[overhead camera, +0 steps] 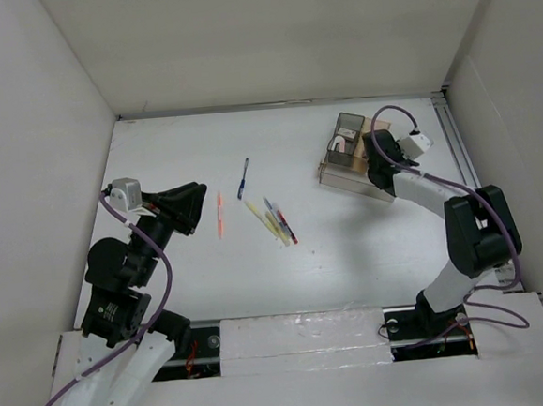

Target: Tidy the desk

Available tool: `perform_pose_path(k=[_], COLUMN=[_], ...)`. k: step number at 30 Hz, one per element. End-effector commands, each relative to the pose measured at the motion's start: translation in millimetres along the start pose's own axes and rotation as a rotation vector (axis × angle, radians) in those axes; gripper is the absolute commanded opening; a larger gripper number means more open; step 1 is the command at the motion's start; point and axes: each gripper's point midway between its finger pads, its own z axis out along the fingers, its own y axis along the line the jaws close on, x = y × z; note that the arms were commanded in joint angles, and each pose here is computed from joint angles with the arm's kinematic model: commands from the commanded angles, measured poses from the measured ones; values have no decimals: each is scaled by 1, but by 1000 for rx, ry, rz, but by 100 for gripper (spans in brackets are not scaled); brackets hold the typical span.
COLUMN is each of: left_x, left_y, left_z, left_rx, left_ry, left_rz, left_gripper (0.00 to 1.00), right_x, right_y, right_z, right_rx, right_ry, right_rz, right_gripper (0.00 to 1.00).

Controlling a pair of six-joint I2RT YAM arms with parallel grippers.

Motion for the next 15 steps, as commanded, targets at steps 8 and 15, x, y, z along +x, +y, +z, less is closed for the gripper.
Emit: perform_pose_path(k=[8, 15], left_x=[-8, -8], left_y=[-5, -4], left_z=[0, -1], left_rx=[25, 20], left_ry=[-29, -37], left_rz=[8, 10], left_gripper=[23, 23], right_x=[25, 28], right_y=[-15, -14], right_z=[-4, -16], right_rx=[227, 166], right_ry=[19, -2], right_rz=[-82, -55], right_gripper=[0, 9])
